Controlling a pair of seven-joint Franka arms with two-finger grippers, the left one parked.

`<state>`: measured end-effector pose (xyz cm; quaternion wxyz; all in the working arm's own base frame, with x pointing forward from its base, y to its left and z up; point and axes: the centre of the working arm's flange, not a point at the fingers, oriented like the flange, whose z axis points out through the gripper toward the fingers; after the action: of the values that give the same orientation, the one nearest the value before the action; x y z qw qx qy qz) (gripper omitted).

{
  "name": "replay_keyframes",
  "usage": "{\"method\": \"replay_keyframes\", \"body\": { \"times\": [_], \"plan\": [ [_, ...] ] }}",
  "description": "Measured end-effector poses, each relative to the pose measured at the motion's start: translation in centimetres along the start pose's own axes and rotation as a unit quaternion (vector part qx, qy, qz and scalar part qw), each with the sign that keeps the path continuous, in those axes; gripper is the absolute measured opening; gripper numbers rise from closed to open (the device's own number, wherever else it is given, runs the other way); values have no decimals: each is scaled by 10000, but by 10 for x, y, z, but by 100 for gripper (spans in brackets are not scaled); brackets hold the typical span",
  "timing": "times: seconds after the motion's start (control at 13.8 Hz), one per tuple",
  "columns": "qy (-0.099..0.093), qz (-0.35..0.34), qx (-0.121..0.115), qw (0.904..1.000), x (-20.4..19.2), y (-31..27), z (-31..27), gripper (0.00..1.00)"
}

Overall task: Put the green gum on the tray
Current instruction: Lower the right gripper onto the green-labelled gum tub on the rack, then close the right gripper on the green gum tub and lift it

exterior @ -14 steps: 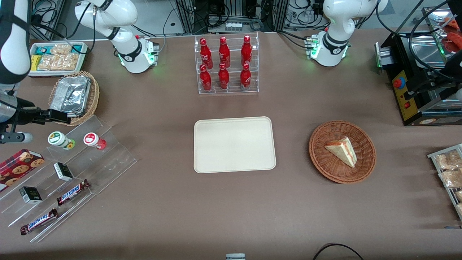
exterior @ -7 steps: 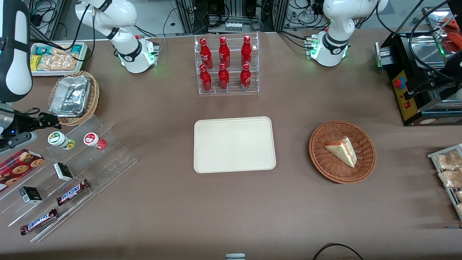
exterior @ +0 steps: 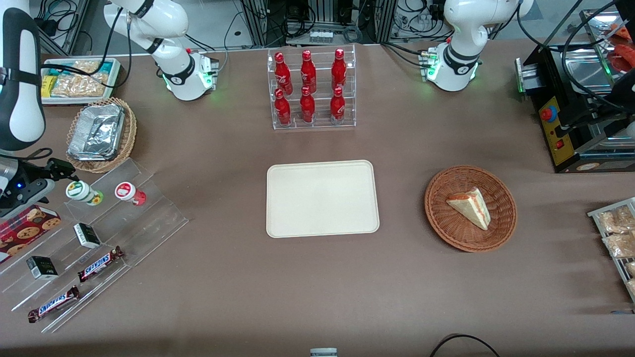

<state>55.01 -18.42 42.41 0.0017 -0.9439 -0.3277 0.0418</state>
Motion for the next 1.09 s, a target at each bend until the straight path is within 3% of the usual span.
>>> {"method": "replay_keyframes", "body": {
  "times": [0.73,0.8,1.02,1.09],
  "plan": [
    [205,123,26,9997,-8,-10,50,98],
    [209,123,22,9997,-8,-11,53,95],
    [223,116,5,9997,-9,-12,54,63],
    [226,115,2,9997,-9,-12,53,58]
  ]
}}
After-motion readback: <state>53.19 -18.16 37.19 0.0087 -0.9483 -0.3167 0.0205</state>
